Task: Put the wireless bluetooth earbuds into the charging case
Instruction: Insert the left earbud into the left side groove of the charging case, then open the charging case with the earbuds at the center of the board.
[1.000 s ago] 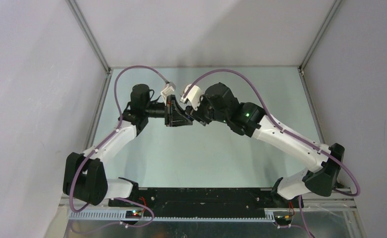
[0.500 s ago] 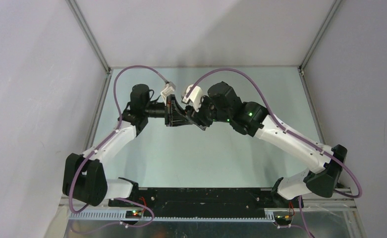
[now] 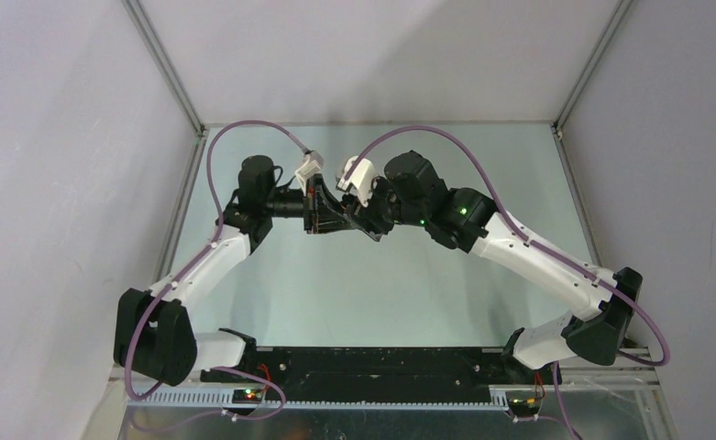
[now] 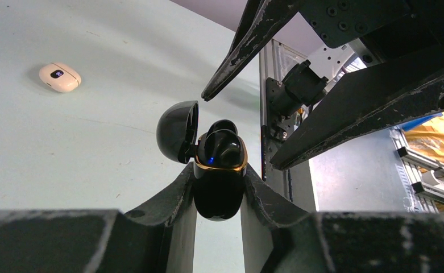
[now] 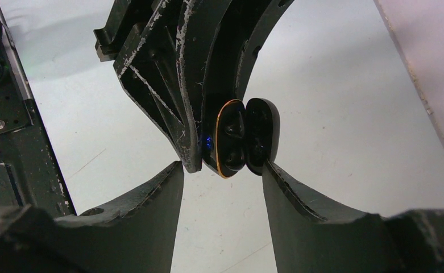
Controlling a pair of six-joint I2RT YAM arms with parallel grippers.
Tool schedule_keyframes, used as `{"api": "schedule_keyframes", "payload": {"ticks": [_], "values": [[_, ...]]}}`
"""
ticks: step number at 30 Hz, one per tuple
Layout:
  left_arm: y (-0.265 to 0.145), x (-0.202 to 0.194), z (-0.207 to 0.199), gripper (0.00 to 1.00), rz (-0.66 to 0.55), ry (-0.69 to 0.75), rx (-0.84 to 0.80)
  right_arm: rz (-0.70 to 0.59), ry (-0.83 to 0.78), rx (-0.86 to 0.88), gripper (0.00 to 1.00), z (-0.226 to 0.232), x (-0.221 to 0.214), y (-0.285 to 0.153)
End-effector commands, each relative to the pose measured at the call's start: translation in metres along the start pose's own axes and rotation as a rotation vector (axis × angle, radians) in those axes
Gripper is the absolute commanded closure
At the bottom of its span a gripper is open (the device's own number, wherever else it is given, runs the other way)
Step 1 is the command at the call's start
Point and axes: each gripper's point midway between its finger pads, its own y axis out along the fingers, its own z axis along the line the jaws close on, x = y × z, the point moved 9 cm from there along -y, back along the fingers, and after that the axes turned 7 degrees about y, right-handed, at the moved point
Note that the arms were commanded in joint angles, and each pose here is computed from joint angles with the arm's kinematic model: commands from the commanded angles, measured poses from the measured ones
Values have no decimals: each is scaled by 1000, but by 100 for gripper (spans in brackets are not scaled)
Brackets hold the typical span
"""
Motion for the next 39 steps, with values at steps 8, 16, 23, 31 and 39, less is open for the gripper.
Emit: {"api": "schedule_keyframes", "payload": {"ticks": [8, 16, 23, 31, 39], "values": [[1, 12, -8, 100, -23, 97, -14, -70, 22, 55, 39, 2, 16, -17], [1, 12, -9, 100, -21, 106, -20, -103, 44, 91, 34, -1, 22, -32], [2, 10, -13, 100, 4, 147, -37, -168, 64, 97, 32, -11, 29, -59], [5, 4, -22, 100, 44, 191, -90, -185, 77, -61, 33, -29, 20, -52], [8, -3, -37, 100, 90, 227, -190, -116, 53, -173, 33, -33, 5, -19]]}}
